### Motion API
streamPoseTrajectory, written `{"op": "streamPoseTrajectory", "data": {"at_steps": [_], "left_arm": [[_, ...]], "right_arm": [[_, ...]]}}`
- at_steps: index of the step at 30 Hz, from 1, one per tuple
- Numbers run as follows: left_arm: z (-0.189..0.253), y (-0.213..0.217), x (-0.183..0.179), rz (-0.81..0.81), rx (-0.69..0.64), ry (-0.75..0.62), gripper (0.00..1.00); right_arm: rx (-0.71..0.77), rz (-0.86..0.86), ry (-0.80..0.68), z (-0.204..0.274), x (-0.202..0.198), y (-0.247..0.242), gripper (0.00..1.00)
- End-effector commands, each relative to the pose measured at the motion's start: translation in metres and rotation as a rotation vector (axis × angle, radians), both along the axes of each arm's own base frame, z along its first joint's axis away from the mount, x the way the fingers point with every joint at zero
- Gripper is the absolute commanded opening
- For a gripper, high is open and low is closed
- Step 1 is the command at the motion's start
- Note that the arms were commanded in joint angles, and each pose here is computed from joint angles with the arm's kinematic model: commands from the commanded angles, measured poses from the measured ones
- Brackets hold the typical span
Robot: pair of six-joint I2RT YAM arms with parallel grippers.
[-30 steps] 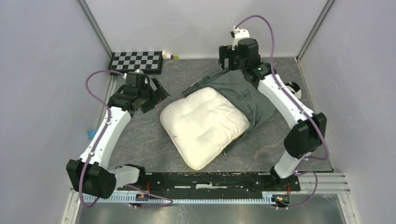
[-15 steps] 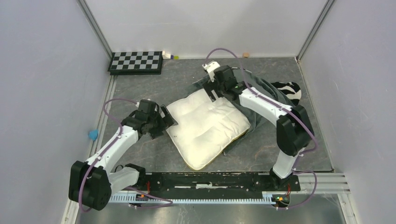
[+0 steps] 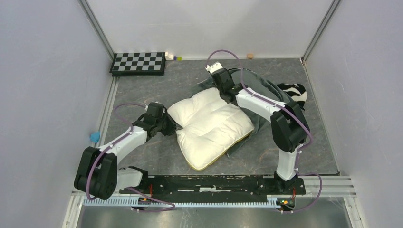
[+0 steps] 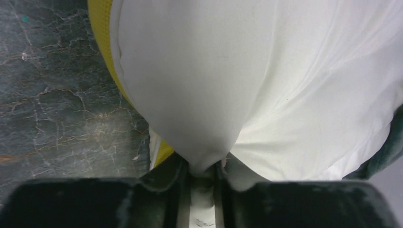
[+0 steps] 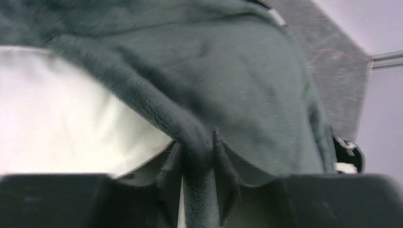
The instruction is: Put the pillow into the pillowcase
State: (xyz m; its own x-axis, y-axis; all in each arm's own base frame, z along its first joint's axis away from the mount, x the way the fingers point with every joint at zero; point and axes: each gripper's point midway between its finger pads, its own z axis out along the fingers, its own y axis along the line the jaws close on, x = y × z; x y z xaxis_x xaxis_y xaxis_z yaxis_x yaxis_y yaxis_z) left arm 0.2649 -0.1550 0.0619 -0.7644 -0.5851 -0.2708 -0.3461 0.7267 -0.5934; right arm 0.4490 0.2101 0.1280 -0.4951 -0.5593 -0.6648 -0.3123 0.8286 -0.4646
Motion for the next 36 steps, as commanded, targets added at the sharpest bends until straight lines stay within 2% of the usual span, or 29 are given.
{"op": "streamPoseTrajectory", "data": {"at_steps": [1,3,7,11,14,19,21,24,26,28,30,32,34,36], "left_arm": [[-0.005,0.000,0.007,0.005,0.013,-0.011,0.16],[-0.006,-0.002,0.008,-0.003,0.009,-0.009,0.03],[0.013,-0.017,0.017,-0.045,-0.023,-0.055,0.02],[0.079,-0.061,0.035,-0.122,-0.087,-0.195,0.02],[0.107,-0.054,0.051,-0.060,-0.074,-0.229,0.02],[0.081,-0.008,0.070,0.095,-0.048,-0.145,0.02],[0.065,-0.002,0.069,0.114,-0.038,-0.112,0.02],[0.041,0.006,0.062,0.144,-0.022,-0.059,0.02],[0.030,0.011,0.058,0.161,-0.023,-0.044,0.02],[0.023,0.014,0.055,0.168,-0.015,-0.029,0.02],[0.020,0.016,0.053,0.164,-0.006,-0.024,0.02],[0.019,0.016,0.052,0.153,0.000,-0.026,0.04],[0.020,0.016,0.051,0.137,0.001,-0.031,0.10],[0.024,0.015,0.049,0.113,0.006,-0.045,0.20]], "right_arm": [[-0.019,-0.139,-0.157,0.045,0.029,-0.013,0.22],[-0.009,-0.125,-0.132,0.052,0.029,-0.002,0.01],[0.156,0.028,-0.108,0.080,-0.006,0.077,0.00],[0.315,0.212,-0.017,0.085,-0.070,0.171,0.00],[0.373,0.234,0.048,0.063,-0.082,0.182,0.00],[0.335,0.174,0.062,0.045,-0.067,0.155,0.00],[0.312,0.152,0.052,0.048,-0.060,0.142,0.14],[0.249,0.117,0.000,0.064,-0.054,0.120,0.53],[0.215,0.090,-0.039,0.077,-0.055,0.103,0.74],[0.167,0.049,-0.073,0.083,-0.062,0.079,0.88],[0.111,-0.006,-0.097,0.081,-0.072,0.049,0.96],[0.092,-0.040,-0.095,0.071,-0.086,0.022,0.98],[0.076,-0.056,-0.086,0.055,-0.103,0.000,0.98],[0.070,-0.071,-0.058,0.034,-0.124,-0.021,0.98]]}}
